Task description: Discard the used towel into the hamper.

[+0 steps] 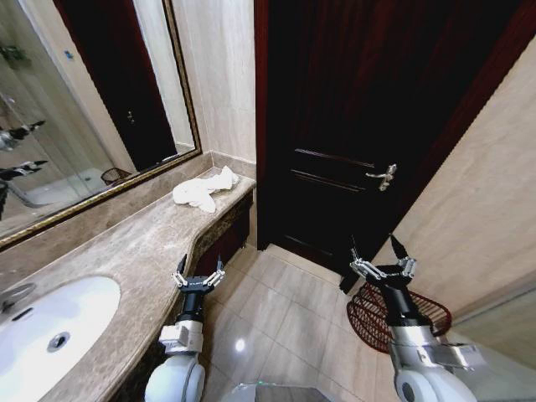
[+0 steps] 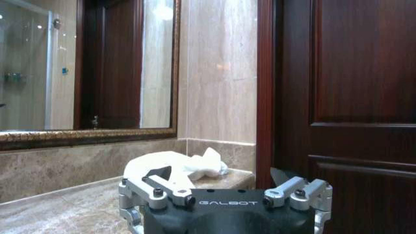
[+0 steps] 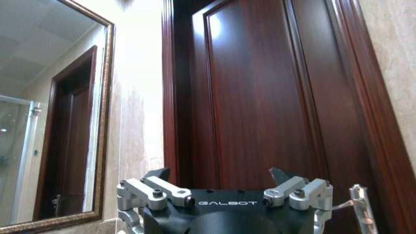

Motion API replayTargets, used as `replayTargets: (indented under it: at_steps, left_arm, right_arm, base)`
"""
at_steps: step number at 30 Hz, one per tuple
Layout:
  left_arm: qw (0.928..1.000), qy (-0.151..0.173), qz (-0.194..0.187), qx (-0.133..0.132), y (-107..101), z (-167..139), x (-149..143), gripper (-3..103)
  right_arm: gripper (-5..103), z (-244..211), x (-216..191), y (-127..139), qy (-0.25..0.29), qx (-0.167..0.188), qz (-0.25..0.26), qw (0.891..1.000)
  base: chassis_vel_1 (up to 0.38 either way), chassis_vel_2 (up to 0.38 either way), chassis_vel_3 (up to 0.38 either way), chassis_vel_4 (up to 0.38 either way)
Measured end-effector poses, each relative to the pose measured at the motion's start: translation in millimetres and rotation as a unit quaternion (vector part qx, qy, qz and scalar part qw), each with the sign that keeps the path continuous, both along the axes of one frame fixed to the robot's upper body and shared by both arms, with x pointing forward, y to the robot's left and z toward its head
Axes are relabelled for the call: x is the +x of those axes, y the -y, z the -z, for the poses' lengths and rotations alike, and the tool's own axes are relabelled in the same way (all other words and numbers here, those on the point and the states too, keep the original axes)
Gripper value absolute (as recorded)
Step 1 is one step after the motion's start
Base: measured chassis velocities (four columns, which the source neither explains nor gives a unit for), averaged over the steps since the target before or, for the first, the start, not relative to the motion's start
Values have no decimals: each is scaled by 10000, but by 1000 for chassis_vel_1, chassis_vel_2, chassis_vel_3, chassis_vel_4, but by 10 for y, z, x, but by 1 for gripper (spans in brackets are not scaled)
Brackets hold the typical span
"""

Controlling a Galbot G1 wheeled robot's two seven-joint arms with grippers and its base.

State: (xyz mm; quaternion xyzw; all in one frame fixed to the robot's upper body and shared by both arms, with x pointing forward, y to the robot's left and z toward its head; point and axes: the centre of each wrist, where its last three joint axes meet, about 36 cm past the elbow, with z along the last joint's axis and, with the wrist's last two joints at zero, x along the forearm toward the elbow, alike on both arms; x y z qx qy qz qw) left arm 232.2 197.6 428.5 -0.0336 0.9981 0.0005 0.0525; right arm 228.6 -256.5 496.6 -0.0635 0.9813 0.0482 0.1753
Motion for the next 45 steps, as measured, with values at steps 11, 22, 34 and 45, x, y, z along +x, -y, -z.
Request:
replayTargets:
  at_steps: [11, 22, 34, 45]
  left_arm:
    - [9999, 78, -62, -61, -28, -76, -2, 97]
    - [9997, 79, -144, -156, -34, -147, 12, 97]
    - [9989, -4, -346, -301, -27, -211, 30, 99]
    - [9980, 3, -530, -347, -61, -234, 59, 99]
  right_arm:
    - [100, 32, 2, -12, 145, -42, -44, 9999]
    - [100, 33, -6, -30, 130, -18, 2, 9999]
    - [100, 67, 21, -49, 474, -30, 56, 9989]
    - [100, 35, 17, -25, 448, -23, 147, 9989]
  base:
    - [-77, 94, 64, -106]
    - [-125, 139, 131, -123]
    - [-94, 103, 89, -88]
    - [44, 32, 23, 36]
